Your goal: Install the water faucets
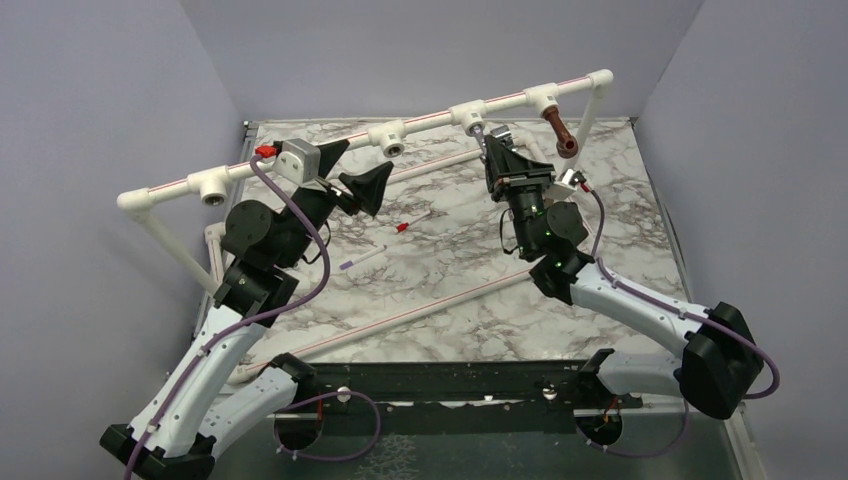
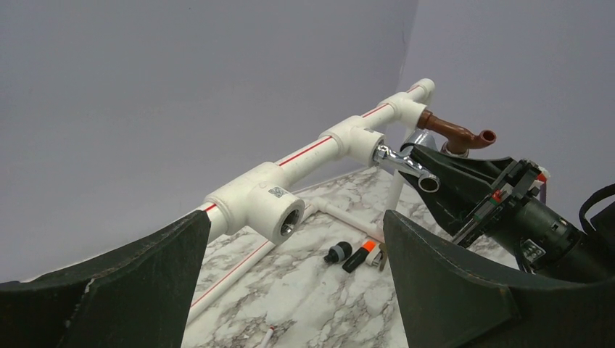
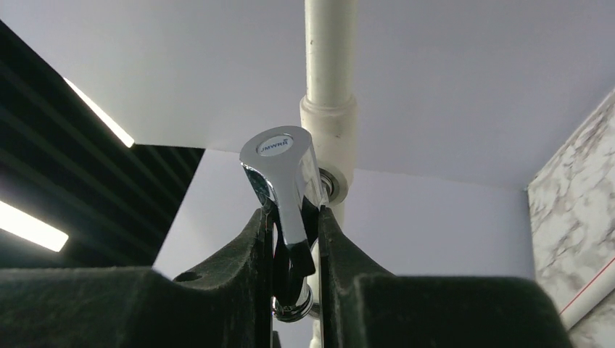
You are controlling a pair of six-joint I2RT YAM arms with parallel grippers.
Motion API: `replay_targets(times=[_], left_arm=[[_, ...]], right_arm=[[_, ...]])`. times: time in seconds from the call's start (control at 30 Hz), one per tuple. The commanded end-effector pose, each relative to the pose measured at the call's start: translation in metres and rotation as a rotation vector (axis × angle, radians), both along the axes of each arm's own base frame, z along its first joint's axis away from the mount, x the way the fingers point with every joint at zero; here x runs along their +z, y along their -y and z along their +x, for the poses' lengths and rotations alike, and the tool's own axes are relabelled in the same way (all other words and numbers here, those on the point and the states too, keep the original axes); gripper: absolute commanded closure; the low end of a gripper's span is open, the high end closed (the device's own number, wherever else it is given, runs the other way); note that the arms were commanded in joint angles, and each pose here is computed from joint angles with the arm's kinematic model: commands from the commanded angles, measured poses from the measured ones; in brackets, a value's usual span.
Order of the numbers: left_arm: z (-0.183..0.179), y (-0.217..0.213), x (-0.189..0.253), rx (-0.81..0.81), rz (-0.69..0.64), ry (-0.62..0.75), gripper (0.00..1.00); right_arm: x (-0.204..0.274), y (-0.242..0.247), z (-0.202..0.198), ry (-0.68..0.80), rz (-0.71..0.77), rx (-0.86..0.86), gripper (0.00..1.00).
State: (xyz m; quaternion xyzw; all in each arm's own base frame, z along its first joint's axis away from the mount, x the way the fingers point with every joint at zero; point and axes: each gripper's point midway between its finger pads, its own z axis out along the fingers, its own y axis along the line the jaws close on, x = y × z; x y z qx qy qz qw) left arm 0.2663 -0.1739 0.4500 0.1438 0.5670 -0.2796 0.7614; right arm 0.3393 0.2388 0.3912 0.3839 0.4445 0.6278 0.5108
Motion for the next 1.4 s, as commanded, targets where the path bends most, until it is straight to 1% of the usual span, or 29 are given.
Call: replay_targets(times=[0.0,0.17,0.2,0.47,0.57,0.73,0.87,1.07,1.17,1.27,1.37], left_arm=[[0.000,-0.003,0.004,0.018,-0.013,0.026,0.10],[0.003,-0.001,0.001,0.016,-0.008,0.017,0.10],[0.004,0.000,0.000,0.015,-0.006,0.014,0.10],[0.008,0.001,-0.005,0.023,0.006,0.002,0.10],[0.010,0.001,-0.007,0.027,0.010,-0.002,0.10],[0.011,0.002,-0.008,0.027,0.014,-0.006,0.10],[0.010,0.002,-0.008,0.025,0.012,-0.006,0.10],[0.010,0.002,-0.007,0.025,0.012,-0.004,0.10],[0.010,0.001,-0.007,0.026,0.011,-0.004,0.10],[0.010,0.002,-0.008,0.023,0.012,-0.006,0.10],[0.010,0.001,-0.006,0.024,0.010,-0.005,0.10]], right_arm=[[-0.027,-0.020,0.002,-0.177,0.129,0.127,0.99],[-0.034,-0.020,0.000,-0.229,0.108,0.134,0.99],[-0.037,-0.020,0.000,-0.233,0.103,0.132,0.97],[-0.044,-0.011,-0.006,-0.233,0.045,0.104,0.47],[-0.045,-0.007,-0.010,-0.227,0.028,0.096,0.34],[-0.046,0.004,-0.017,-0.217,-0.023,0.072,0.21],[-0.041,0.012,-0.028,-0.178,-0.090,0.060,0.17],[-0.044,0.024,-0.043,-0.159,-0.189,0.053,0.16],[-0.042,0.026,-0.050,-0.134,-0.273,0.054,0.17],[-0.044,0.030,-0.055,-0.120,-0.405,0.045,0.17],[-0.042,0.034,-0.061,-0.056,-0.528,0.027,0.18]])
